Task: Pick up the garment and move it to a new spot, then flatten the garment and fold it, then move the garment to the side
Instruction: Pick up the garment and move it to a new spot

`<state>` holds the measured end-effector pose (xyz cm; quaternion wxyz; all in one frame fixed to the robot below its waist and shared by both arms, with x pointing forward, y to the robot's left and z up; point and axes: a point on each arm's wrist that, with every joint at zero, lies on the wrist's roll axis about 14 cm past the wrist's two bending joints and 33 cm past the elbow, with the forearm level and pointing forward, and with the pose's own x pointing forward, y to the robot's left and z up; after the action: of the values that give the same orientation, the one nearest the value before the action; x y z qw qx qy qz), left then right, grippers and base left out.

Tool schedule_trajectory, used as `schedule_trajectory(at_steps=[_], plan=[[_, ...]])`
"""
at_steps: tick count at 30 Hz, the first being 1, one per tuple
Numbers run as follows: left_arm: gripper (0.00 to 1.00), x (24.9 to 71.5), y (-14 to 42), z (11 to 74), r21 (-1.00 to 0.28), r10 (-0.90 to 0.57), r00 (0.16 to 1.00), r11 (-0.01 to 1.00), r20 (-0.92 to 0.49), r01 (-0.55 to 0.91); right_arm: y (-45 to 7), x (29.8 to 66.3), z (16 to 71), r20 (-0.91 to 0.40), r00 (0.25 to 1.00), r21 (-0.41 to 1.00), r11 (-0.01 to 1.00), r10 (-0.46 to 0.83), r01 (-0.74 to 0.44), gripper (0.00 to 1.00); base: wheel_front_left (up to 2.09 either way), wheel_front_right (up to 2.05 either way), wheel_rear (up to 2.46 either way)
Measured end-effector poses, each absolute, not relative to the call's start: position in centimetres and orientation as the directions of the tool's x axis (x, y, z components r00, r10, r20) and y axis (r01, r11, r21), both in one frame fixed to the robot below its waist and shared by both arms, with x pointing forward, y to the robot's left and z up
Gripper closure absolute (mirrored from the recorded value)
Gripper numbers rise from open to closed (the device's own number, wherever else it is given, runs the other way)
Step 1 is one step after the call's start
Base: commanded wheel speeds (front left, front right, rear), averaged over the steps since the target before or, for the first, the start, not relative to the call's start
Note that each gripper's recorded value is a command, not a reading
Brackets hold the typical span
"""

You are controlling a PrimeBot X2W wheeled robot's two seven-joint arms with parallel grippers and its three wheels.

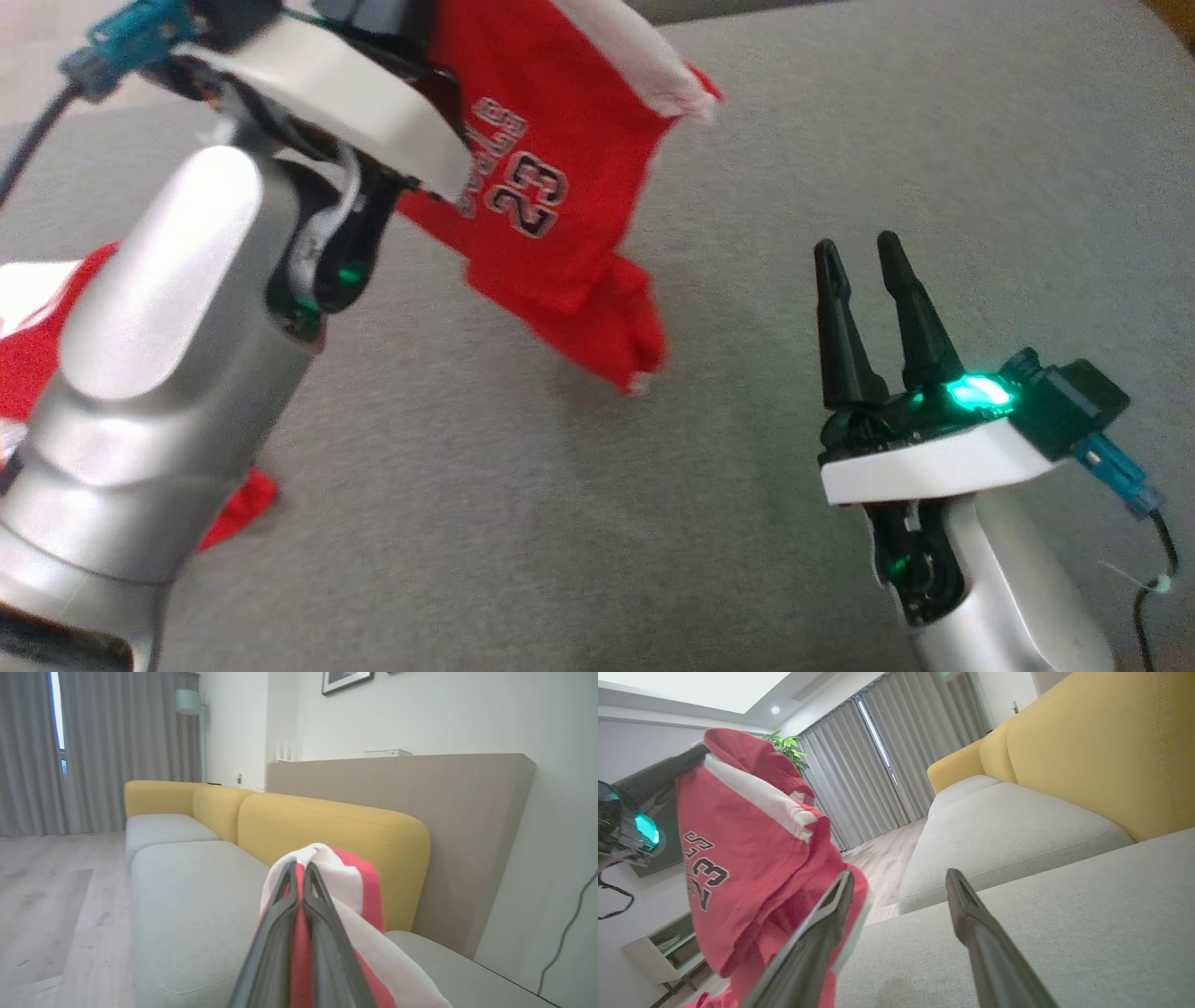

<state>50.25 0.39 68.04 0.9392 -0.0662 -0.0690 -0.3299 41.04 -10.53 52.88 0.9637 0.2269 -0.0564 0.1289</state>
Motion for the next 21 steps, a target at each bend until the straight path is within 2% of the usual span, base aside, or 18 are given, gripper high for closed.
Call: schedule_trajectory(at_steps=[8, 13, 15, 21], plan=[[1.0, 52.7, -6.3, 64.4, -0.082, -0.704, 0.704, 0.699, 0.092, 0.71, -14.2, 41.0, 54.1, 0.197, 0.973, 0.445, 0.873, 0.121, -0.198, 0.0, 0.0, 0.0, 0.0], [1.0, 54.6, -10.2, 61.9, -0.115, -0.731, 0.679, 0.67, 0.074, 0.734, -16.6, 40.4, 53.6, 0.172, 0.984, 0.454, 0.882, 0.049, -0.124, 0.0, 0.0, 0.0, 0.0], [0.0, 55.2, -11.6, 61.8, -0.125, -0.735, 0.669, 0.658, 0.11, 0.743, -17.6, 40.1, 53.2, 0.157, 0.987, 0.452, 0.887, 0.022, -0.092, 0.0, 0.0, 0.0, 0.0], [0.0, 56.6, -12.5, 62.8, -0.153, -0.715, 0.668, 0.65, 0.208, 0.744, -18.7, 40.0, 52.5, 0.138, 0.99, 0.444, 0.895, -0.012, -0.051, 0.0, 0.0, 0.0, 0.0]])
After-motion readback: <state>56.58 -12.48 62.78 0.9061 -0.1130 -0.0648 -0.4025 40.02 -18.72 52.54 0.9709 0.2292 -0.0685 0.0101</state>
